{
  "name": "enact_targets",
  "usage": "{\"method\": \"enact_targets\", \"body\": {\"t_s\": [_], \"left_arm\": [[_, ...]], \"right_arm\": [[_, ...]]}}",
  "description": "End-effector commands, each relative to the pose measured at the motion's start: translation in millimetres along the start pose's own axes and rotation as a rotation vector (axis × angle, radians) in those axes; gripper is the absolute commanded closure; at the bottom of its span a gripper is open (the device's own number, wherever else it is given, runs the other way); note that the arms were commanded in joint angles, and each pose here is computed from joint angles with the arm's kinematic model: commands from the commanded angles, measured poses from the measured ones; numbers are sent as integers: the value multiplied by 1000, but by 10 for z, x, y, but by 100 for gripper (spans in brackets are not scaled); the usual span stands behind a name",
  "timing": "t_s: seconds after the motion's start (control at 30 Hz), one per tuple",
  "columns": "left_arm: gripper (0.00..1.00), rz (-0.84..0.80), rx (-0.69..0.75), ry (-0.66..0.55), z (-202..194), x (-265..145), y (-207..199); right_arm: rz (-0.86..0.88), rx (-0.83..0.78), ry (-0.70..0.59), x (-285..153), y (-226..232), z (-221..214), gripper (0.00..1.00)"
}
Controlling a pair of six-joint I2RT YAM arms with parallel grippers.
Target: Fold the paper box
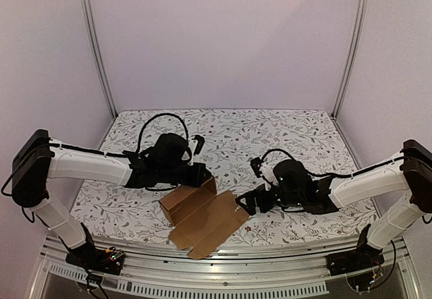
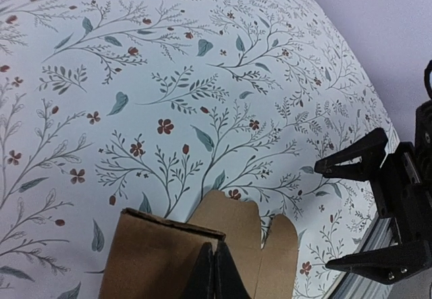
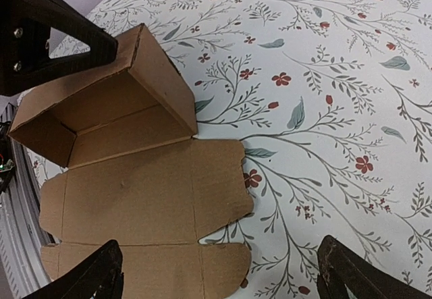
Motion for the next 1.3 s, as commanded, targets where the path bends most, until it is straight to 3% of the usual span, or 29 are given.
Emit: {"method": "enact_targets", "body": {"t_s": [0.0,0.2,0.27,0.37,0.67,0.8,0.9,1.27], "left_arm": [[100,8,10,-36,217,-185,-19],[100,63,14,-13,249,-349,24],[95,83,14,9,223,-393,49],[84,127,16,50,149,-465,121],[37,230,69,184,-79,-623,231],[25,275,125,214,-127,-703,199],[21,316,172,248,-195,-730,173],[20,494,361,336,-324,-651,67]], "right_arm": [[45,64,143,-125,53,-244,1],[37,117,229,-206,46,-386,1],[32,151,252,-227,48,-426,1],[15,191,303,-236,63,-520,3],[-28,264,362,-221,55,-657,6],[-45,264,373,-222,28,-685,5],[-61,263,377,-225,4,-694,5],[-81,266,395,-212,-29,-742,5]]}}
Point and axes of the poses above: each gripper's point midway between its finger pads, its own x axis out along the fingers, its own y axis along the line the jaws close on, z = x × y, the point moved 2 cm from there along -x, back along the fingers, and after that the axes turned 3 degrees about x, right-handed, at the moved point
